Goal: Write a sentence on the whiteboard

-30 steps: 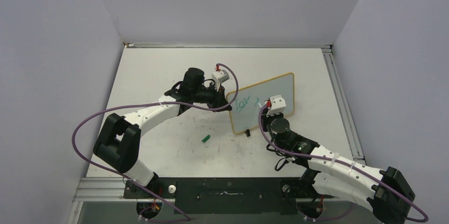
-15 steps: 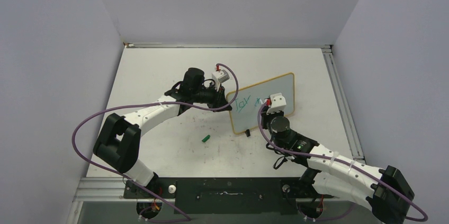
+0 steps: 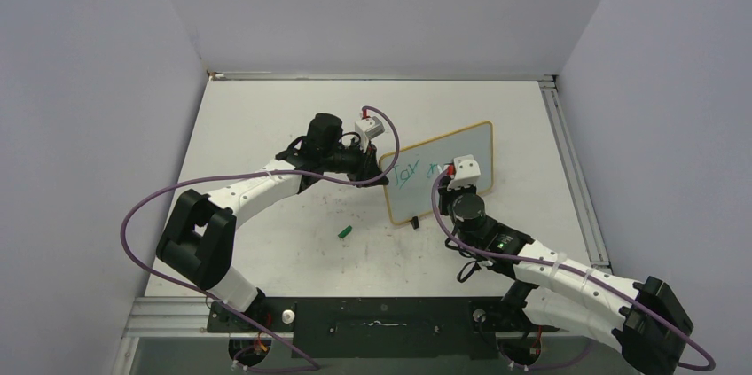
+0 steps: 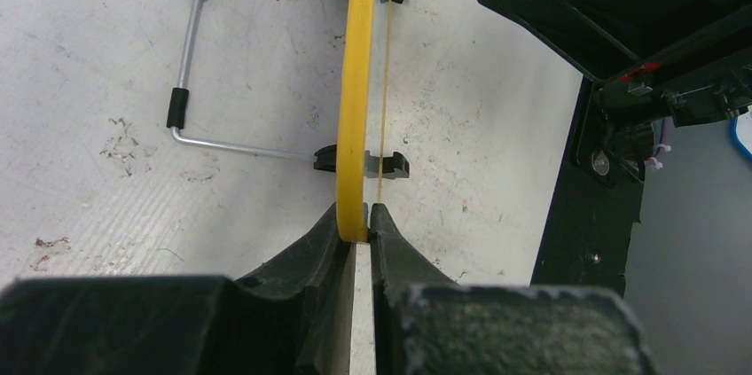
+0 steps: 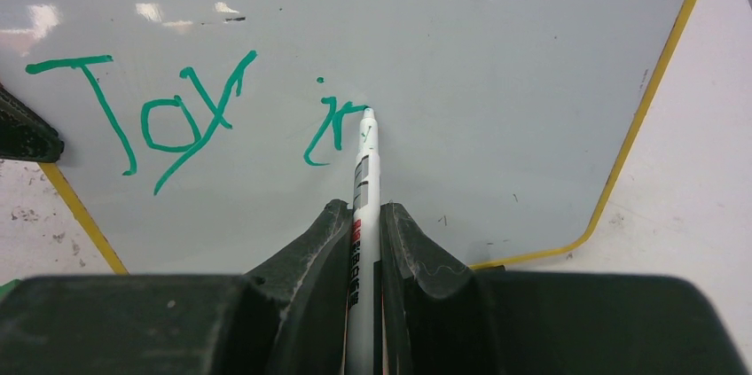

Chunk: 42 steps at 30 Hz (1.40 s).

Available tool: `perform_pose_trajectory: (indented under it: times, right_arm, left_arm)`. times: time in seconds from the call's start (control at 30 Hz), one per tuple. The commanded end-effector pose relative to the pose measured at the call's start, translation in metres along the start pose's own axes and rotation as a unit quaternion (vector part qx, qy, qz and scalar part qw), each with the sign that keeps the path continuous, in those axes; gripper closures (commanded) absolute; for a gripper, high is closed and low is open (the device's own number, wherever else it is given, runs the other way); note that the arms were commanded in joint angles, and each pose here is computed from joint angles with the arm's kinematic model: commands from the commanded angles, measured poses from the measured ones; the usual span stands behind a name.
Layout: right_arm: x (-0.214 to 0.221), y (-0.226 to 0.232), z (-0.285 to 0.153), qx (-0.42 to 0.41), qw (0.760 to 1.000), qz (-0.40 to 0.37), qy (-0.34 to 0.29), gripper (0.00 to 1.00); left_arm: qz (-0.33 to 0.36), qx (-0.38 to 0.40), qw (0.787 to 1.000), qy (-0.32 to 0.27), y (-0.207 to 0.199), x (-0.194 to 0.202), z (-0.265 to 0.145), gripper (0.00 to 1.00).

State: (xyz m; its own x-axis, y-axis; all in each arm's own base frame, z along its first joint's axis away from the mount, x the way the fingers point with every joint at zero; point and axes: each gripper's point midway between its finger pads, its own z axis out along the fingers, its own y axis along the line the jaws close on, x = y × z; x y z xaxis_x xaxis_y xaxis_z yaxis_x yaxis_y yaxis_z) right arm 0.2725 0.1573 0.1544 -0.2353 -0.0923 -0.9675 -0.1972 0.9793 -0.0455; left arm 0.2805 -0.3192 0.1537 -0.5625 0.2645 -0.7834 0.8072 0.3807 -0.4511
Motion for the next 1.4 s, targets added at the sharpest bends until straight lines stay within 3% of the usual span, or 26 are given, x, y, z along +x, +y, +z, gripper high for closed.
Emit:
perform_pose_trajectory:
  times: [0.0, 0.27, 0.93, 0.97, 1.0, 1.03, 1.37]
  right_arm:
    - [-0.006, 0.004, 0.002, -0.005, 1.000, 0.019, -0.001, 0.95]
    - [0.014, 0.001, -0.002, -0.004, 0.999, 0.033, 0.019, 0.95]
    - [0.017, 0.000, -0.005, -0.002, 0.999, 0.038, 0.029, 0.95]
    - [0.018, 0.000, -0.005, -0.002, 0.999, 0.040, 0.029, 0.83]
    - [0.018, 0.000, -0.005, -0.002, 0.999, 0.040, 0.028, 0.93]
    - [0.018, 0.000, -0.005, -0.002, 0.999, 0.040, 0.029, 0.95]
    - [-0.012, 0.000, -0.016, -0.014, 0.999, 0.048, -0.001, 0.95]
  left_arm:
    - [0.013, 0.013, 1.000, 0.011, -0.013, -0.001, -0.002, 1.00]
    - [0.013, 0.013, 1.000, 0.011, -0.012, -0.001, -0.002, 1.00]
    - [0.009, 0.013, 1.000, 0.013, -0.012, 0.001, -0.001, 1.00]
    - [0.009, 0.014, 1.000, 0.013, -0.012, 0.000, -0.002, 1.00]
    - [0.008, 0.014, 1.000, 0.013, -0.012, 0.000, -0.002, 1.00]
    - [0.008, 0.013, 1.000, 0.013, -0.012, 0.001, -0.001, 1.00]
    - [0.003, 0.011, 1.000, 0.018, -0.010, 0.005, -0.002, 1.00]
